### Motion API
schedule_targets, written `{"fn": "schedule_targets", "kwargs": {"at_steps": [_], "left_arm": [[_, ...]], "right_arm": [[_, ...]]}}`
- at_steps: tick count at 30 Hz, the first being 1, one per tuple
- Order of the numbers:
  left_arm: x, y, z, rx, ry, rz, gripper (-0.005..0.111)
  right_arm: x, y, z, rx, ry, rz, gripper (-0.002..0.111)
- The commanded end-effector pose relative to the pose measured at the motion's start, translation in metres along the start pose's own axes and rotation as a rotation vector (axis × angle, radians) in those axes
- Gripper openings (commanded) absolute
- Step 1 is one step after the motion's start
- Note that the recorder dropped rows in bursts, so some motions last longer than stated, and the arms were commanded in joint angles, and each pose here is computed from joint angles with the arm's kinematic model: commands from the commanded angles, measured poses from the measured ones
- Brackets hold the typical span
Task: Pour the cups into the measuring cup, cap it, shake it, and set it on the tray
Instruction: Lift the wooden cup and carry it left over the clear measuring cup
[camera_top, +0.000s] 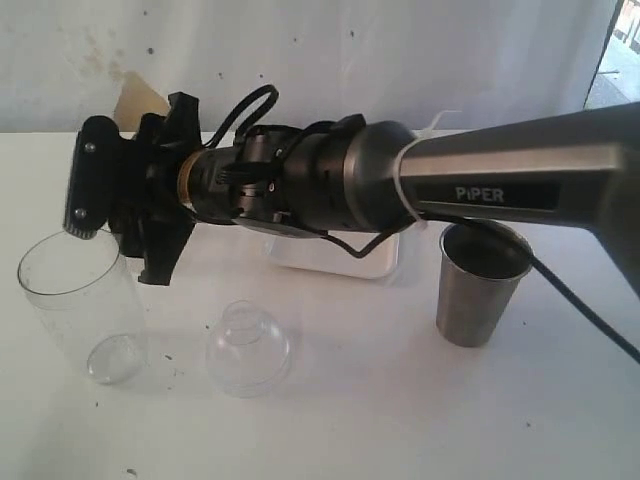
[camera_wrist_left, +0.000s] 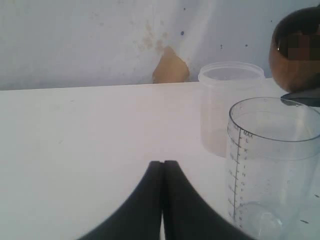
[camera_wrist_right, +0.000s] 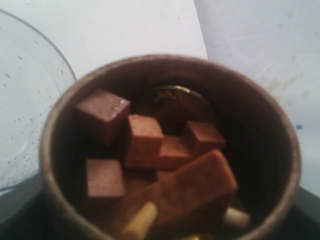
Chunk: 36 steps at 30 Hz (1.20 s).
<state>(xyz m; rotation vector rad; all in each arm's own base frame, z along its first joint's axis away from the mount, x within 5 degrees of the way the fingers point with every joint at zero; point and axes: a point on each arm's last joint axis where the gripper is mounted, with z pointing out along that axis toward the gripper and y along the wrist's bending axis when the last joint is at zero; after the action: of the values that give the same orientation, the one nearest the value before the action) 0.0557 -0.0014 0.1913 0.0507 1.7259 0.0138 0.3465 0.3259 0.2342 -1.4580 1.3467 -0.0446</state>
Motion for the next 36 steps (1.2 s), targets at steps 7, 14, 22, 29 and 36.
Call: {"fn": "schedule_targets", "kwargs": {"at_steps": [7, 14, 22, 29, 36], "left_arm": [[-0.001, 0.0, 0.0, 0.001, -0.01, -0.007, 0.0], [-0.001, 0.0, 0.0, 0.001, -0.01, -0.007, 0.0], [-0.001, 0.0, 0.0, 0.001, -0.01, -0.007, 0.0], [-0.001, 0.0, 0.0, 0.001, -0.01, -0.007, 0.0], [-0.001, 0.0, 0.0, 0.001, -0.01, -0.007, 0.0]], "right_arm": [[-0.016, -0.014, -0.003, 0.049, -0.072, -0.137, 0.0], [-0.02, -0.022, -0.003, 0.071, -0.057, -0.226, 0.0], [-0.02, -0.023, -0.004, 0.078, -0.049, -0.396, 0.0], [-0.021, -0.023, -0.004, 0.087, -0.054, -0.577, 0.0], [-0.025, -0.023, -0.004, 0.104, -0.09, -0.632, 0.0]]}}
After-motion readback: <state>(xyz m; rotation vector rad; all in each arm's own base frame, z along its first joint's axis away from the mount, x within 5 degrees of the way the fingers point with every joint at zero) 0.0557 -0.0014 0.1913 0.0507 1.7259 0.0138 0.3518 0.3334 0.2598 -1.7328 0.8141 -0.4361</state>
